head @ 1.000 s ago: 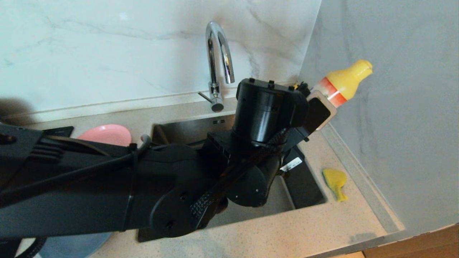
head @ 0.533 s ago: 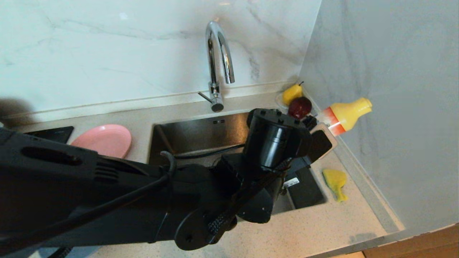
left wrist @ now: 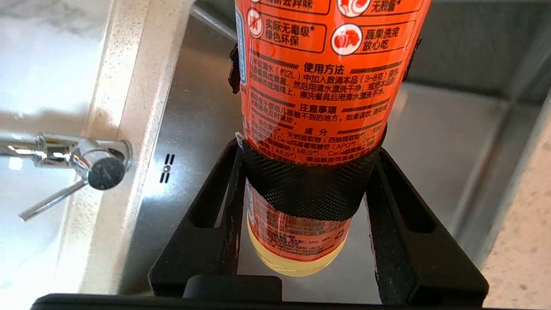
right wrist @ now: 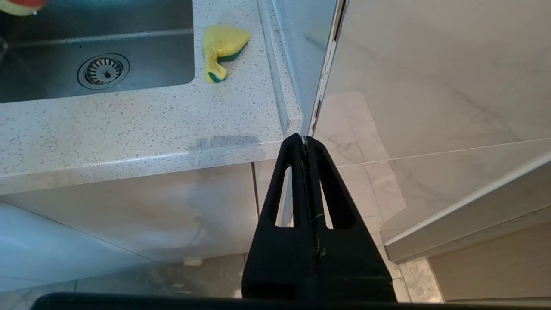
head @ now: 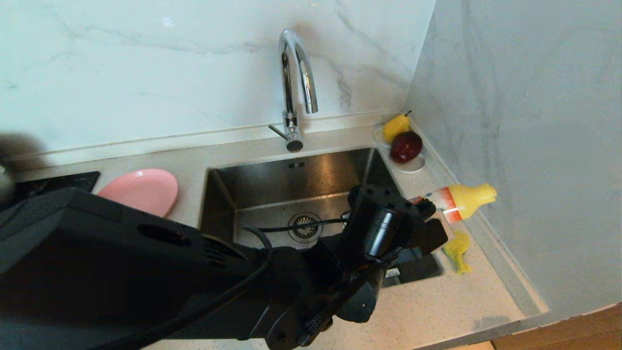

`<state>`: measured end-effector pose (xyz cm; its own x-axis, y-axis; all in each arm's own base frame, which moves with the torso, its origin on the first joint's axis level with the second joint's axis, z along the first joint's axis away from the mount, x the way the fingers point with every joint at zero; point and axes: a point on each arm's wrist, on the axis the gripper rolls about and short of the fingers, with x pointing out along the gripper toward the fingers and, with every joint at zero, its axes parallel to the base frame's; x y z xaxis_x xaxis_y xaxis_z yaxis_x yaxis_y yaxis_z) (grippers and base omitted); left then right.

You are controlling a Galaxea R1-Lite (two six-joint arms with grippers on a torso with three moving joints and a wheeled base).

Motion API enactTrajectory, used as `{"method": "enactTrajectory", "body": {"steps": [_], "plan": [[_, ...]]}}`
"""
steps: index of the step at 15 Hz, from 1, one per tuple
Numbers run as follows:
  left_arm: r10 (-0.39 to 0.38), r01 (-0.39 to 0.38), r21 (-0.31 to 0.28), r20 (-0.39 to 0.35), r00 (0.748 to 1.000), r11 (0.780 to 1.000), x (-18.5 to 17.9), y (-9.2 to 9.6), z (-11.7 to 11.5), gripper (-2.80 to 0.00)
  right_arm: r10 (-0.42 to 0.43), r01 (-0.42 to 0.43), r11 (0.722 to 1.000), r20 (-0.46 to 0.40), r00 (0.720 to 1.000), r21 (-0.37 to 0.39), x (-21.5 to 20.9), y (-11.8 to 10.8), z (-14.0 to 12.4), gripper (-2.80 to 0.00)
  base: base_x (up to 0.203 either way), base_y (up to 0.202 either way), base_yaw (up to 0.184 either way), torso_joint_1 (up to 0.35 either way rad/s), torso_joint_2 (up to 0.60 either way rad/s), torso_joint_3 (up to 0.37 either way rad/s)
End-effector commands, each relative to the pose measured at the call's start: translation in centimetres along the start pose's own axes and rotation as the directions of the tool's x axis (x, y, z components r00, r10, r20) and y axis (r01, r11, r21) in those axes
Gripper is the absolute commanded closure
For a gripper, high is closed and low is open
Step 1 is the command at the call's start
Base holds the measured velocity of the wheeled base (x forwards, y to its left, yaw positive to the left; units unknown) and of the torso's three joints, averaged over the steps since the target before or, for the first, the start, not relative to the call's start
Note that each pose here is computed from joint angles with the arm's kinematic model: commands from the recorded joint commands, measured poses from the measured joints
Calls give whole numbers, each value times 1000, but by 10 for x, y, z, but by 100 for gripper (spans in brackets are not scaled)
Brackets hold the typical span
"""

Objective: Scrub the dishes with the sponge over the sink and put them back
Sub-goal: Squeeze it onto the sponge

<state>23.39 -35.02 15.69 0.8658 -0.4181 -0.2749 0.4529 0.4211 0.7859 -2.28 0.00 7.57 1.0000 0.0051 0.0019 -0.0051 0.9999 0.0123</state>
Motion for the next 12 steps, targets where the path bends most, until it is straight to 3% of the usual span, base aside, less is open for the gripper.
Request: {"method": "enactTrajectory", "body": {"steps": [1,3,7,12], "plan": [[-1,1,41,-9,1000,999,6,-5,-1,0,1,-1,1000,-1,1000,0,0,0,0,0,0,0,0,0,0,0],[-6,9,82,-31,999,997,8,-9,-4,0,1,-1,1000,1,1000,0,0,0,0,0,0,0,0,0,0,0],[11,9,135,-148,989,991,14,-12,-5,0,1,-1,1000,0,1000,0,0,0,0,0,0,0,0,0,0,0],[108,-83,131,-195,975,988,44,-20,10,0,1,-1,1000,1,1000,0,0,0,0,0,0,0,0,0,0,0]]}}
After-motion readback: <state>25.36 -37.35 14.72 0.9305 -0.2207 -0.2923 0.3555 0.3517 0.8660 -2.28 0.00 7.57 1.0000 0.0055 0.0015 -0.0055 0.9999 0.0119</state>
